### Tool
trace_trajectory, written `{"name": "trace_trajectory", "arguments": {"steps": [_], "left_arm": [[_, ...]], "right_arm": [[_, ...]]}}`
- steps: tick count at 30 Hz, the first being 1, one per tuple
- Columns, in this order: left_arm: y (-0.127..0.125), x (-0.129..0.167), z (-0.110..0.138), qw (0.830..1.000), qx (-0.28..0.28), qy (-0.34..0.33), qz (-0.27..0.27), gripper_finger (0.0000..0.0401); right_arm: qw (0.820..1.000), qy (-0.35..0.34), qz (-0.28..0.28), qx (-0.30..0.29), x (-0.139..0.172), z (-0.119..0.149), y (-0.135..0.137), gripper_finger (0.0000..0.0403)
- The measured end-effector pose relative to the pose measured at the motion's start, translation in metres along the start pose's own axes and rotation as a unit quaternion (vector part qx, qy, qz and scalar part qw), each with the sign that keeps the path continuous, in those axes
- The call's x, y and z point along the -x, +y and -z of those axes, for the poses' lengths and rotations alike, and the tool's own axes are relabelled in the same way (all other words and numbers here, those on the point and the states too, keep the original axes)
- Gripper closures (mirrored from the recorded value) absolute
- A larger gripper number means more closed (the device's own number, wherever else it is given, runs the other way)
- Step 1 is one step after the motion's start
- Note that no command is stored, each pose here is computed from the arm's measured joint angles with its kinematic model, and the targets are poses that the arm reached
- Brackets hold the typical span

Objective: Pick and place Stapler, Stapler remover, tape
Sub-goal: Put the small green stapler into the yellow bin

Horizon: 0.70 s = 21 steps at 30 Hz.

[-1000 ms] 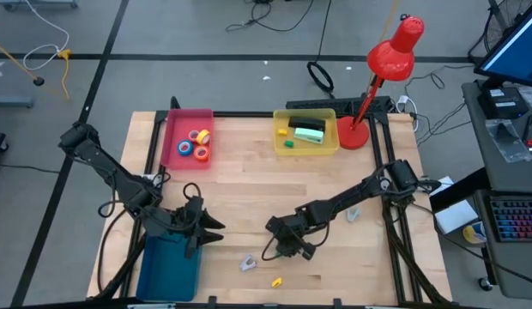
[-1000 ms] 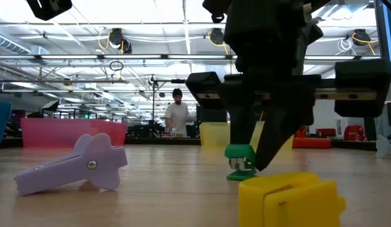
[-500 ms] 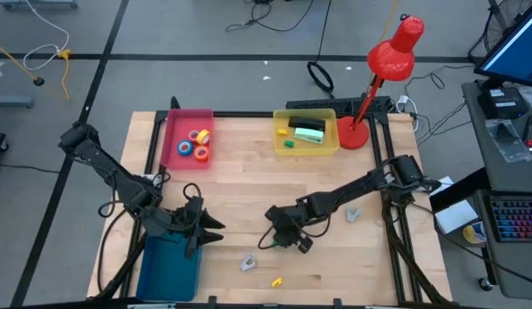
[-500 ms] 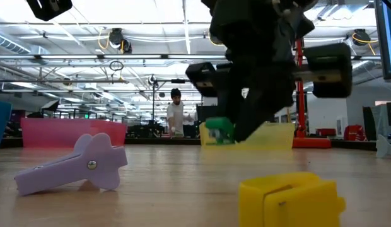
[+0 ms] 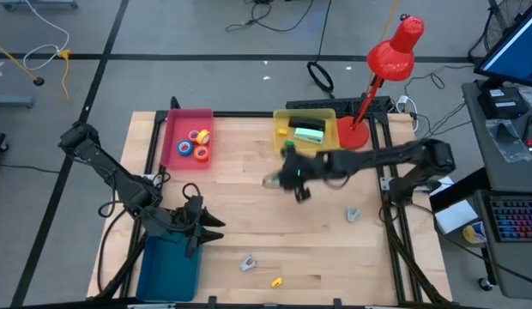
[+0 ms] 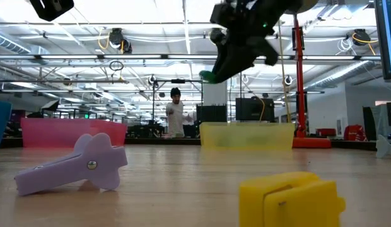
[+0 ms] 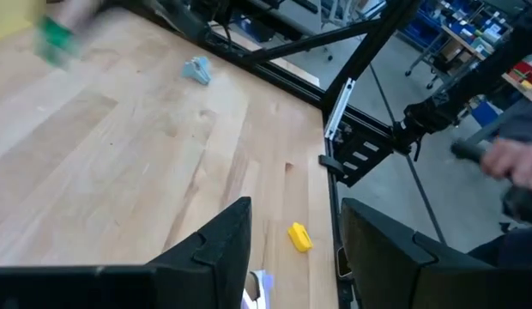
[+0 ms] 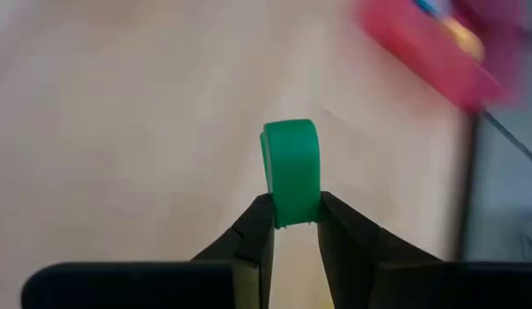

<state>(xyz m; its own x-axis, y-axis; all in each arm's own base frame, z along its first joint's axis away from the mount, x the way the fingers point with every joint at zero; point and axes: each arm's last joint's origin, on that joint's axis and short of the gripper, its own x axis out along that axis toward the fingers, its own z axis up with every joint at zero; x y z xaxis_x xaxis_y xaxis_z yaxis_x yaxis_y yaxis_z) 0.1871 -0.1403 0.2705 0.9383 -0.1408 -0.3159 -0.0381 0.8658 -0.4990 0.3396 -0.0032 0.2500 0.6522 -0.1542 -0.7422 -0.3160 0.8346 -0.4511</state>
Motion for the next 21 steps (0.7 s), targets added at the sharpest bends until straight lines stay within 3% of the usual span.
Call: {"name": "trace_trajectory", "arguments": {"steps": [5, 10, 14, 18, 21], "left_arm": [[0.0, 0.0, -0.001, 1.0, -0.005, -0.002, 0.002, 0.0224], [0.0, 0.0, -0.001, 1.0, -0.006, -0.003, 0.002, 0.0224], [0.001, -0.001, -0.002, 1.0, -0.008, -0.011, -0.008, 0.0224], [0.006, -0.004, -0.007, 1.0, -0.007, -0.019, -0.022, 0.0224], [0.012, -0.007, -0.011, 0.999, -0.003, -0.021, -0.028, 0.0224]], "right_arm": [[0.993, 0.041, 0.073, -0.083, 0.01, 0.04, -0.058, 0.0341], [0.974, 0.102, 0.102, -0.177, 0.009, 0.087, -0.096, 0.0338], [0.963, 0.129, 0.108, -0.209, 0.004, 0.11, -0.11, 0.0339], [0.965, 0.094, 0.103, -0.222, -0.002, 0.112, -0.119, 0.0338], [0.967, 0.107, 0.085, -0.217, -0.013, 0.116, -0.115, 0.0337]]}}
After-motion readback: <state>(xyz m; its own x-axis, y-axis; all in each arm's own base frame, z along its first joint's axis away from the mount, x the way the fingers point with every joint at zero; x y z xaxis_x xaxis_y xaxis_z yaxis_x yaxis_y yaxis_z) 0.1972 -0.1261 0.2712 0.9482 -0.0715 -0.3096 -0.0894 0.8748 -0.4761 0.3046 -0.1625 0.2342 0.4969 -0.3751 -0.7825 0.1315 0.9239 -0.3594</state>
